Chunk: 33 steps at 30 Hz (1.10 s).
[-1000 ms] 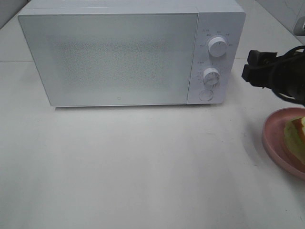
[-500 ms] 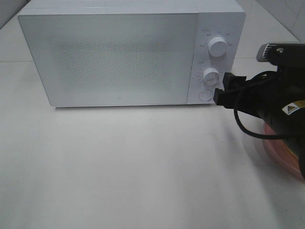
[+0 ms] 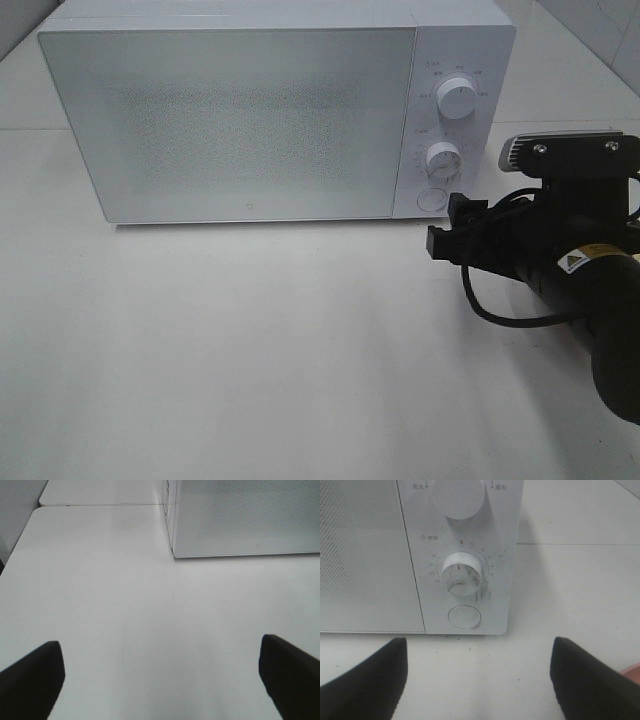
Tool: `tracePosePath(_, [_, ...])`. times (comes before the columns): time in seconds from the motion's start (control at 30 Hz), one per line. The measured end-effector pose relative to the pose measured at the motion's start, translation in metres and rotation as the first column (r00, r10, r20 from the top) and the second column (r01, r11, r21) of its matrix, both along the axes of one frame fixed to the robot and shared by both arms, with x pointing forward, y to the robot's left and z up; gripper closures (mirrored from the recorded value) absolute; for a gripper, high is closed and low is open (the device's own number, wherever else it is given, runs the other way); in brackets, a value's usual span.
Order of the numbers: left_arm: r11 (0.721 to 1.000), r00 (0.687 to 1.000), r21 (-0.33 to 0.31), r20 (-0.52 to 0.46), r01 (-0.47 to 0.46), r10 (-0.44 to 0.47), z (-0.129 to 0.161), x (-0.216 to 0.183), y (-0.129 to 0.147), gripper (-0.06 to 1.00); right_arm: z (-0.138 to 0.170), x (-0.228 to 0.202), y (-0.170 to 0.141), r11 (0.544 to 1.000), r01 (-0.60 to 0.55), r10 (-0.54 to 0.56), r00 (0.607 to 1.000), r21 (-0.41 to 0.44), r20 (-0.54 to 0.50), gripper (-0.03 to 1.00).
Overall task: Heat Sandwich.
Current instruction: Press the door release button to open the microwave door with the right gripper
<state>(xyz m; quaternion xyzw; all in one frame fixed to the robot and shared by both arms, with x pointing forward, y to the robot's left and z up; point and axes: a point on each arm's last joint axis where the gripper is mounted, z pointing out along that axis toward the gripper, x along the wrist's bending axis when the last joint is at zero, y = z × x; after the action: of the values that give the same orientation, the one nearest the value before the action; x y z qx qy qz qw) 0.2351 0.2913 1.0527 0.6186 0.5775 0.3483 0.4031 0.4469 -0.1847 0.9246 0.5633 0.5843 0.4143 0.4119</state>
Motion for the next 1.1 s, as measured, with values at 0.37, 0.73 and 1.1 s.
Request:
tracePosePath(0.37, [1.000, 1.000, 0.000, 0.000, 0.000, 0.000, 0.0000, 0.0000, 0.0000, -0.05, -0.0034, -0.0012, -0.0004, 0.953, 0.112, -0.099, 0.993, 0.282, -0.060, 0.20])
tracePosePath(0.73, [1.000, 1.000, 0.000, 0.000, 0.000, 0.000, 0.0000, 0.0000, 0.0000, -0.05, -0.0068, -0.0026, 0.0009, 0.570, 0.325, -0.243, 0.944, 0.754, -0.223, 0.20])
tracePosePath(1.1, [1.000, 1.000, 0.000, 0.000, 0.000, 0.000, 0.0000, 0.0000, 0.0000, -0.05, -0.0070, -0.0031, 0.0065, 0.154, 0.397, -0.228, 0.905, 0.905, -0.358, 0.23])
